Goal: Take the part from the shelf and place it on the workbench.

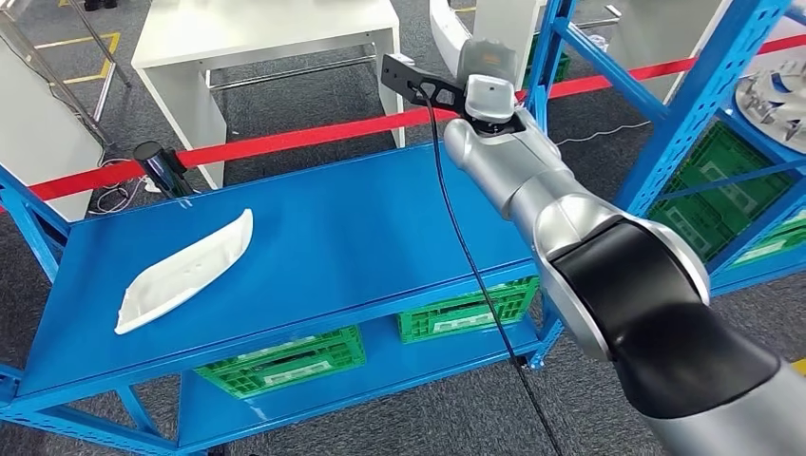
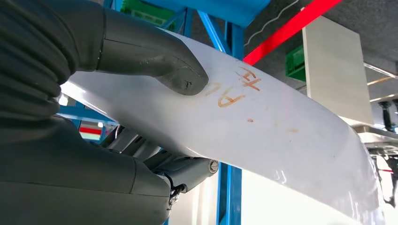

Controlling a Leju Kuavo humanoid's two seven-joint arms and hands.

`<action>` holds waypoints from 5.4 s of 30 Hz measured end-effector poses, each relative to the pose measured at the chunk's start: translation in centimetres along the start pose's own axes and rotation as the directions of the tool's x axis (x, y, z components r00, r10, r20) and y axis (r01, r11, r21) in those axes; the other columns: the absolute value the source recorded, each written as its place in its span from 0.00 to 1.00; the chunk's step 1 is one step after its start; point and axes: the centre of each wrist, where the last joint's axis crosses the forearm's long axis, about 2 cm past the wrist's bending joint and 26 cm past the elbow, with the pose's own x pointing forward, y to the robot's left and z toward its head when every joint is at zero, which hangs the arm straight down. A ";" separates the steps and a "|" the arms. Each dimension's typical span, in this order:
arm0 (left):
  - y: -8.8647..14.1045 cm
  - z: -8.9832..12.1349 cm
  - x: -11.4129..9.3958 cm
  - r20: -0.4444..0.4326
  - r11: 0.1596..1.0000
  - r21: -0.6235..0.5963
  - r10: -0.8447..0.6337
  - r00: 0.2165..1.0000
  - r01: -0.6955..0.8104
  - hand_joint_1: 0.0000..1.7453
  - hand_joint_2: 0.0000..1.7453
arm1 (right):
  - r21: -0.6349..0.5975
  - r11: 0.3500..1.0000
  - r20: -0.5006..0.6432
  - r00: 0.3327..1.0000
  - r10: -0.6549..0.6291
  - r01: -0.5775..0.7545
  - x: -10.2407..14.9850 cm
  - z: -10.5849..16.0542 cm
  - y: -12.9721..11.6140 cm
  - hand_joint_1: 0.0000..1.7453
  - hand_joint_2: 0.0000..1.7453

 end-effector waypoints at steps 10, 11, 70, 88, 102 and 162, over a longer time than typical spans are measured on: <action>0.3 0.0 0.2 0.020 1.000 0.007 0.007 1.000 -0.008 0.00 1.00 | -0.009 1.000 0.037 0.999 0.009 -0.008 0.6 0.1 -0.2 1.00 1.00; 0.3 0.0 0.2 0.021 1.000 0.008 0.008 1.000 -0.008 0.00 1.00 | -0.010 1.000 0.041 0.999 0.009 -0.009 0.6 0.1 -0.2 1.00 1.00; -0.1 0.0 -0.1 0.035 0.999 0.010 0.036 0.999 -0.036 0.00 1.00 | -0.027 0.999 0.128 0.991 0.034 -0.031 3.5 0.8 0.1 1.00 1.00; -0.1 0.0 0.1 0.030 1.000 0.007 0.027 0.999 -0.027 0.00 1.00 | -0.013 0.999 0.105 0.994 0.036 -0.035 1.9 0.7 1.0 1.00 1.00; 0.1 -0.2 1.0 0.031 1.000 0.009 0.009 0.999 -0.010 0.00 1.00 | -0.009 0.999 0.083 0.996 0.038 -0.038 1.1 0.5 1.1 1.00 1.00; -0.1 -0.3 1.6 0.022 0.999 0.011 0.042 0.999 -0.042 0.00 1.00 | 0.026 0.971 0.344 0.909 -0.234 0.240 2.7 1.7 3.6 1.00 1.00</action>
